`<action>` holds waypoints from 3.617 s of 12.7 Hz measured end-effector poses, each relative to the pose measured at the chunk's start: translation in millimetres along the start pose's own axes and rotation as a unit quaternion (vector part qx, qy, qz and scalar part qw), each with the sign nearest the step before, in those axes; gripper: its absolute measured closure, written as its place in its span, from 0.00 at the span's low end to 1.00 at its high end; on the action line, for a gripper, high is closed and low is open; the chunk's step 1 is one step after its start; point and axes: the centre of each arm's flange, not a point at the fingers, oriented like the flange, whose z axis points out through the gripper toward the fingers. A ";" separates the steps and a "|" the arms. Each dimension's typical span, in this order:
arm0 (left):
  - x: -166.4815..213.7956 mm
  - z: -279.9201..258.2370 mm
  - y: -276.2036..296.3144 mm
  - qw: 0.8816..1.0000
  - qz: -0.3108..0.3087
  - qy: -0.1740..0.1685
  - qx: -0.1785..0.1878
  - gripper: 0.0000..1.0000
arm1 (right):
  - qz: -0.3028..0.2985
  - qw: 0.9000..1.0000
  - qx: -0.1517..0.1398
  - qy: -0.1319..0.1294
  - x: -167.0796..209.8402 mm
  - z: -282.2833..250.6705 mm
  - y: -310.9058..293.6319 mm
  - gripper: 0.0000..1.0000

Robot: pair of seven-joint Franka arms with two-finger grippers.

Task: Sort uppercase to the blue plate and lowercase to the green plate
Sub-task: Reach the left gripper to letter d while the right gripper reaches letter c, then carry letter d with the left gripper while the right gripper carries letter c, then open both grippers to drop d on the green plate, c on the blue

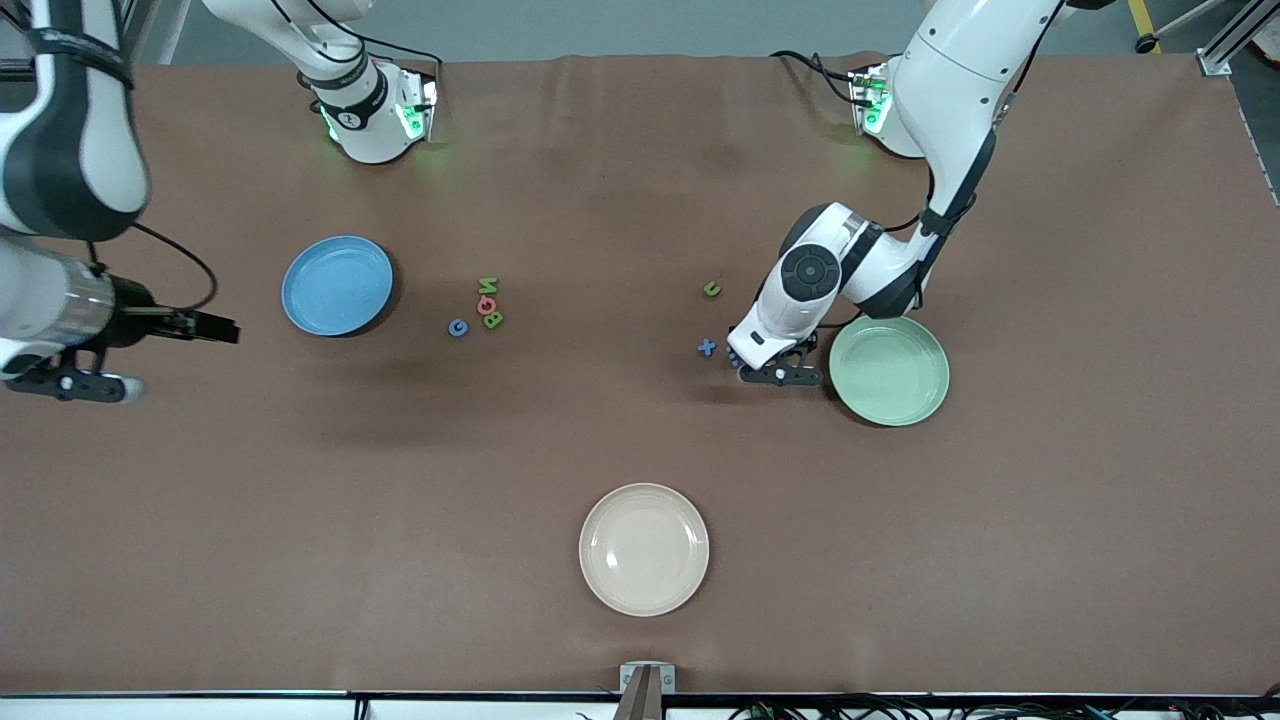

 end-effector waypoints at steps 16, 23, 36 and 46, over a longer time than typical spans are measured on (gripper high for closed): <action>17.3 -58.1 -29.8 1.000 -0.010 0.009 0.019 0.70 | 0.068 0.992 0.024 0.099 -95.0 274.1 -149.4 0.02; 3.6 -88.6 -134.9 0.999 0.008 -0.002 0.040 0.70 | 0.075 0.992 0.017 0.103 -111.5 317.3 -166.3 0.21; -40.1 -25.1 -177.6 0.998 0.039 0.004 0.046 0.69 | 0.088 0.992 0.011 0.093 -125.0 326.2 -175.6 0.28; 0.0 -74.9 -143.1 0.998 0.002 0.054 0.027 0.00 | 0.064 0.997 -0.004 0.048 -98.4 293.5 -111.9 0.65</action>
